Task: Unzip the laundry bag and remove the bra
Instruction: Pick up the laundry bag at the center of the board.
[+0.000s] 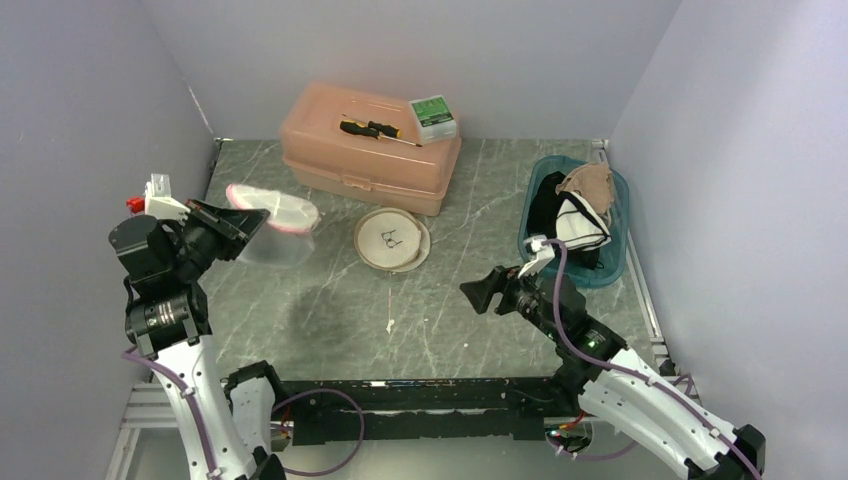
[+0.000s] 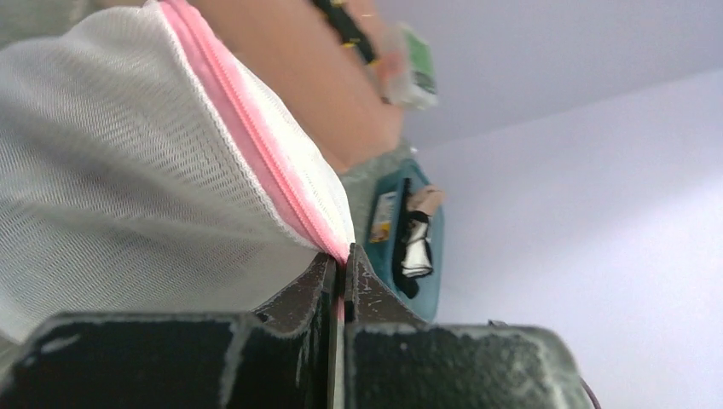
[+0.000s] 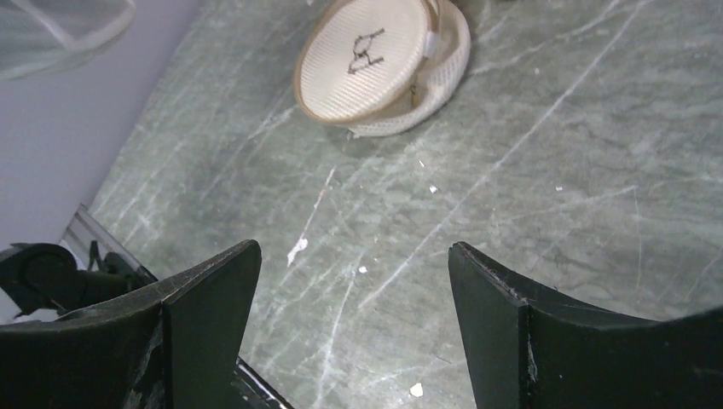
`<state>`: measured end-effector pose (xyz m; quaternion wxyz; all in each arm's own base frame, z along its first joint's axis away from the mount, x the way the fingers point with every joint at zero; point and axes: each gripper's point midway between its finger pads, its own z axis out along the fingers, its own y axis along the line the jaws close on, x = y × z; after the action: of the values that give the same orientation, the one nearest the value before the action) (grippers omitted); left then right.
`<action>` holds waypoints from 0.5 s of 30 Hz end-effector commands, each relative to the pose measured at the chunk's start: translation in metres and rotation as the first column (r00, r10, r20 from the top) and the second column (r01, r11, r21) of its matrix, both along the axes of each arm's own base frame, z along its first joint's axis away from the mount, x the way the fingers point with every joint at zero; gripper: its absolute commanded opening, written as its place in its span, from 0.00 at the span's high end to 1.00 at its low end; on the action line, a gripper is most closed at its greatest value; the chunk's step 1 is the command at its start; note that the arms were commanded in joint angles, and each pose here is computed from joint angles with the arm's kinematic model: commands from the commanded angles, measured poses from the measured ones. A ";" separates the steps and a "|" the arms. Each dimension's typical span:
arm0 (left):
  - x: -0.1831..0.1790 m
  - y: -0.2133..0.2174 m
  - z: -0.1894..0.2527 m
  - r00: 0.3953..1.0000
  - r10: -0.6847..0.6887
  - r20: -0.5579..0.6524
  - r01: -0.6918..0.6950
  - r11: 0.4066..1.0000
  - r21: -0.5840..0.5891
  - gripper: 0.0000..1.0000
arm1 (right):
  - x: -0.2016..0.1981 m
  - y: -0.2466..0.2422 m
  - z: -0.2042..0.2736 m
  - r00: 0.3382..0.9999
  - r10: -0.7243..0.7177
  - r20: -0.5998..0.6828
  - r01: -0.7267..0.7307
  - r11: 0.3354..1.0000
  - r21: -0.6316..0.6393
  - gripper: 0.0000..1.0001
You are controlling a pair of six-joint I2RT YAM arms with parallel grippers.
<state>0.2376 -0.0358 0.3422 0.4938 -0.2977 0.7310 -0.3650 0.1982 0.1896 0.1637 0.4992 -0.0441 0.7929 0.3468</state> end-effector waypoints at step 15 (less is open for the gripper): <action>-0.013 -0.097 0.030 0.856 -0.483 0.183 0.493 0.870 -0.012 0.97 | 0.006 0.005 0.089 0.993 0.001 0.118 -0.010 0.997 0.080 0.13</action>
<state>0.2244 -0.1117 0.3666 0.4304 -0.1505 0.7214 -0.5213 0.2054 0.1969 0.2447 0.5386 -0.0451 0.7523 0.3768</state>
